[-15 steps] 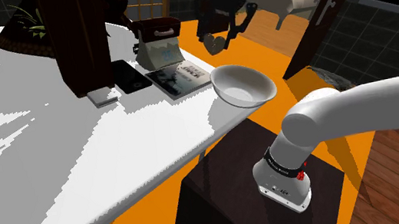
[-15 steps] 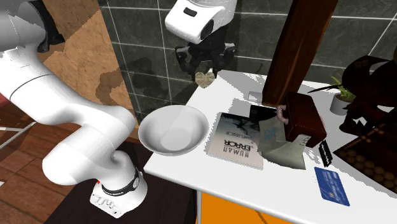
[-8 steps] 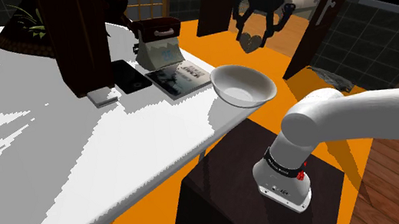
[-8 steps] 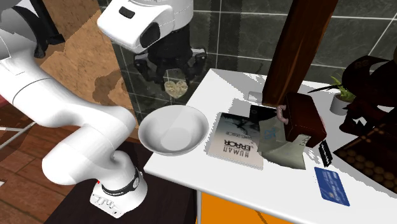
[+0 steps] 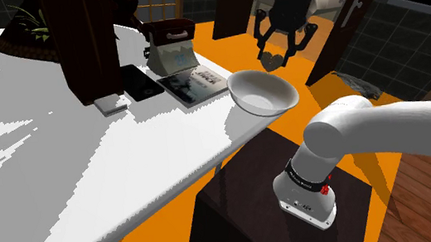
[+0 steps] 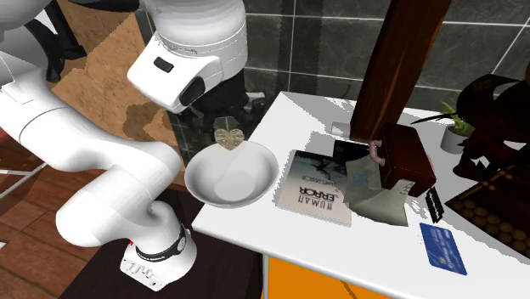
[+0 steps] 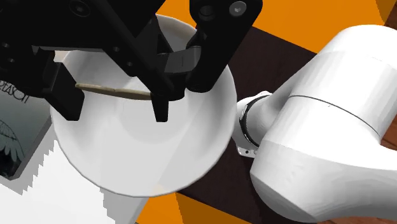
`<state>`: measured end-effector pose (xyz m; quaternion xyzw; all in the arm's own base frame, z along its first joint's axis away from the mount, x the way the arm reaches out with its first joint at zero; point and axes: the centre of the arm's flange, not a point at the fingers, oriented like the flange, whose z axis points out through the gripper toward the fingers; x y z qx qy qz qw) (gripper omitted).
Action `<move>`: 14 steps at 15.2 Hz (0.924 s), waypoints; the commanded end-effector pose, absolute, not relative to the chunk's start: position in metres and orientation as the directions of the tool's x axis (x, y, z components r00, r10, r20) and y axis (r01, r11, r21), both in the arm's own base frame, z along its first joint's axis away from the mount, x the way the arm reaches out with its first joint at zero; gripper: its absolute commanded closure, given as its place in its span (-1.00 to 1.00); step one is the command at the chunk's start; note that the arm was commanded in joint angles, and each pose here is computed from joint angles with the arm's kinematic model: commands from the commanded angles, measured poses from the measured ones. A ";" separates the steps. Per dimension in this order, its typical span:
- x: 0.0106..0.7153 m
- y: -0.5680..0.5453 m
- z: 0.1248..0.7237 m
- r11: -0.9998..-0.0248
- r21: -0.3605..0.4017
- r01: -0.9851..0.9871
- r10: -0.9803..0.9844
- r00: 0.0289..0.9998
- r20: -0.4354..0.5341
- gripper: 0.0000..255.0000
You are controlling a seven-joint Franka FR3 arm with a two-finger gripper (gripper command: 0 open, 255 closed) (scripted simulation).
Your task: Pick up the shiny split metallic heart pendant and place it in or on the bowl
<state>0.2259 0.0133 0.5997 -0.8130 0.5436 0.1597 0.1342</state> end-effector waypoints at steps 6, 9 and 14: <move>0.225 0.013 0.562 -0.373 -0.045 -0.927 -0.841 0.358 -0.405 1.00; 0.225 0.013 0.551 -0.373 -0.045 -0.927 -0.841 0.358 -0.405 1.00; 0.225 0.013 0.551 -0.373 -0.045 -0.927 -0.841 0.358 -0.405 1.00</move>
